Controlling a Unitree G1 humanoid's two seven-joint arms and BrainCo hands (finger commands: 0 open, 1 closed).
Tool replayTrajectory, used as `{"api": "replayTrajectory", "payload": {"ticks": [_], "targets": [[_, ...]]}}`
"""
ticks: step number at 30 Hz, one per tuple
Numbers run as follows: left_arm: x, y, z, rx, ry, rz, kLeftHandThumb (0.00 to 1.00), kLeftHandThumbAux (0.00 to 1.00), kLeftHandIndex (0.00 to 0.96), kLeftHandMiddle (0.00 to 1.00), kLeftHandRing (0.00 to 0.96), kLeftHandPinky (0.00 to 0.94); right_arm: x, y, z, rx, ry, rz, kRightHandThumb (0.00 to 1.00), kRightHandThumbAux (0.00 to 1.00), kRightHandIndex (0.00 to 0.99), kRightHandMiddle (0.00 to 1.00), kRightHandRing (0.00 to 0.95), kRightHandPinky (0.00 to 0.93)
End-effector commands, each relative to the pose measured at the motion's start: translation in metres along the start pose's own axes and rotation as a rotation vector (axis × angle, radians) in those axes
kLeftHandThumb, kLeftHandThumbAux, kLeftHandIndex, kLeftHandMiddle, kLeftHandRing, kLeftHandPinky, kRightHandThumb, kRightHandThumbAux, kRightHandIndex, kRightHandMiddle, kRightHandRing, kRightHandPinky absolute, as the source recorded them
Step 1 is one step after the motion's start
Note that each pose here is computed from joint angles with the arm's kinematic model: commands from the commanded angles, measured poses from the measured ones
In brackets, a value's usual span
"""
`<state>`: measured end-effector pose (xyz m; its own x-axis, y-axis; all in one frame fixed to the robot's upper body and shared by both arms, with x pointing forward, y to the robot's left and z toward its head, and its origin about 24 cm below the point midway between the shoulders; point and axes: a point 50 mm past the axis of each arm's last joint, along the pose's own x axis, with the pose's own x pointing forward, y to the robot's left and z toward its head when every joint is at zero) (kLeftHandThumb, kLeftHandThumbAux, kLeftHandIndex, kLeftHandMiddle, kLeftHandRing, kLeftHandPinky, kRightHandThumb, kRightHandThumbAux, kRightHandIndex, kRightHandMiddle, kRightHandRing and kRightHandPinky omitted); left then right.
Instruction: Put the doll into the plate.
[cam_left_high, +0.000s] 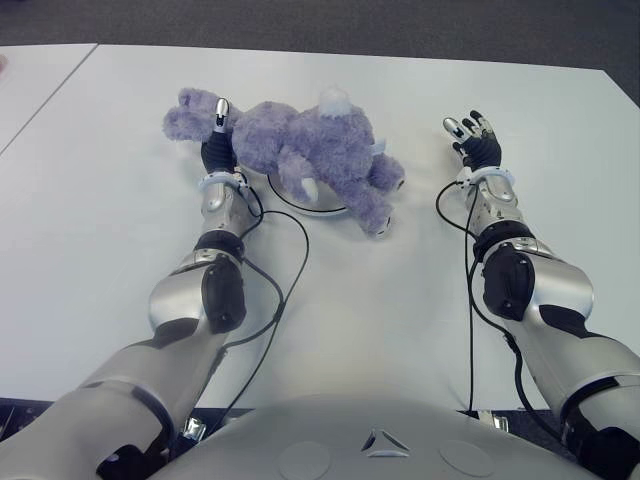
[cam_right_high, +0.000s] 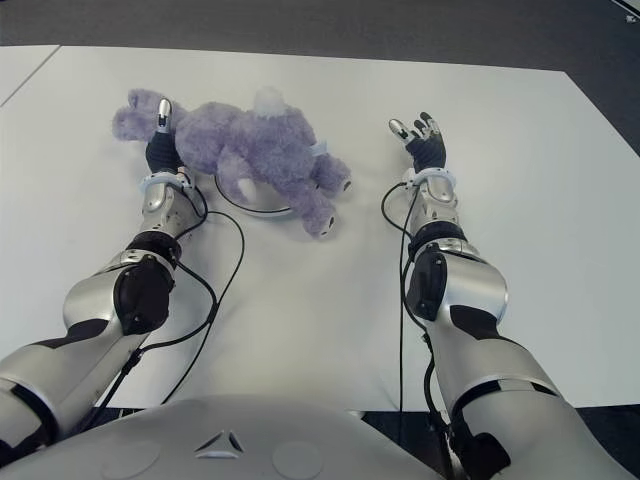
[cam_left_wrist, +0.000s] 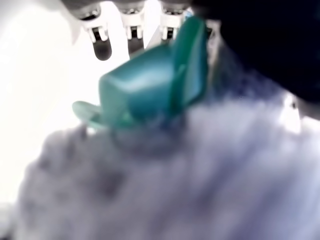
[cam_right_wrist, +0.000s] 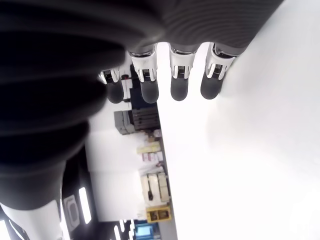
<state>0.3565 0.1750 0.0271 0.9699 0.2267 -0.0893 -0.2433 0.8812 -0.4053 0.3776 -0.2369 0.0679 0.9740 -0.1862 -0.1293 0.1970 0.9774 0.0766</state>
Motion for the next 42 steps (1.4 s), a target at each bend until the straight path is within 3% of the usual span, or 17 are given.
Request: {"api": "replayTrajectory", "payload": {"ticks": [1, 11, 29, 42], "targets": [[-0.071, 0.051, -0.098, 0.111, 0.416, 0.119, 0.000, 0.471, 0.000, 0.039, 0.037, 0.061, -0.023, 0.021, -0.065, -0.029, 0.214, 0.069, 0.000, 0.742, 0.061, 0.065, 0.047, 0.058], [-0.072, 0.054, -0.099, 0.260, 0.431, 0.107, 0.000, 0.523, 0.001, 0.054, 0.053, 0.085, -0.033, 0.029, -0.084, -0.005, 0.245, 0.073, 0.000, 0.729, 0.077, 0.080, 0.064, 0.075], [-0.075, 0.058, -0.098, 0.255, 0.413, 0.109, 0.000, 0.553, 0.048, 0.081, 0.081, 0.108, -0.058, 0.042, -0.118, 0.075, 0.257, 0.061, 0.000, 0.729, 0.129, 0.136, 0.126, 0.146], [-0.076, 0.061, -0.099, 0.262, 0.426, 0.119, 0.000, 0.561, 0.049, 0.086, 0.084, 0.109, -0.072, 0.043, -0.134, -0.147, 0.283, 0.090, 0.000, 0.734, 0.135, 0.145, 0.138, 0.150]]}}
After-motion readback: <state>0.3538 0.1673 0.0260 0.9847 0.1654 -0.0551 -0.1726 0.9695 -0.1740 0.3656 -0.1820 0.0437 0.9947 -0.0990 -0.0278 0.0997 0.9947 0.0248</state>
